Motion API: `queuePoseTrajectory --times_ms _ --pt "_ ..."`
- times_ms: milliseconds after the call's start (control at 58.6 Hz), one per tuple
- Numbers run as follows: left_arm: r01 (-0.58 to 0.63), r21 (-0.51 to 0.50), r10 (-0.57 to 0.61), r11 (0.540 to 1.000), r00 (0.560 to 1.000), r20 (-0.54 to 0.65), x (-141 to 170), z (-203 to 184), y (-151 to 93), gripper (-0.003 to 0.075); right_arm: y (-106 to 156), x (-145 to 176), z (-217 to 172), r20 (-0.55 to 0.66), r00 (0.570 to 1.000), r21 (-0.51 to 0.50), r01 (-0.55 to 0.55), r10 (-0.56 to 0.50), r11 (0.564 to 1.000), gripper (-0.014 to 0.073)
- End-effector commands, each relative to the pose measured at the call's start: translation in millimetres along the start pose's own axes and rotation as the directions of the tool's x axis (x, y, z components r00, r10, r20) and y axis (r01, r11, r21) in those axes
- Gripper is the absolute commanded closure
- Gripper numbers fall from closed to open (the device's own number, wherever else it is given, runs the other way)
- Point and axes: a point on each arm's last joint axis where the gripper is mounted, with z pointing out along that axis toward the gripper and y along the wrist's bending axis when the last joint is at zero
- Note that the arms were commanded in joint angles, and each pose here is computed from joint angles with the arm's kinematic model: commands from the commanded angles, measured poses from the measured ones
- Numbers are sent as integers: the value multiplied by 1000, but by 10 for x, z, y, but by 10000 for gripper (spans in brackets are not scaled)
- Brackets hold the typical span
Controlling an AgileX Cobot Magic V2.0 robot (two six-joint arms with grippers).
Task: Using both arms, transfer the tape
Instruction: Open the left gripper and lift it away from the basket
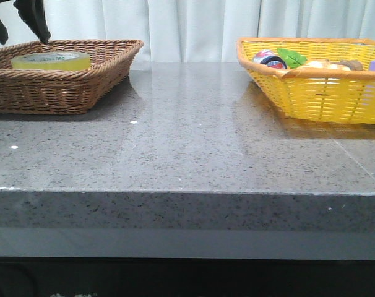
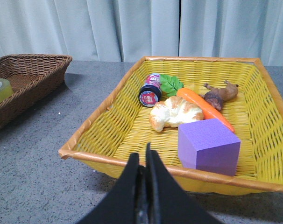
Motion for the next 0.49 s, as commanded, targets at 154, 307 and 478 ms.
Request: queuePoseTrajectory --times_ms 154,307,478 --pt "9 23 -12 1000 992 125 -132 -400 -36 603 -3 -154 -18 102 995 12 4 -6 1000 664" --pt "9 23 -12 1000 992 127 -132 -410 -36 740 -3 -154 -18 102 995 12 4 -6 1000 664" --pt "3 24 -6 1000 986 165 -137 -592 -43 740 -3 -154 -18 102 995 12 4 -6 1000 664"
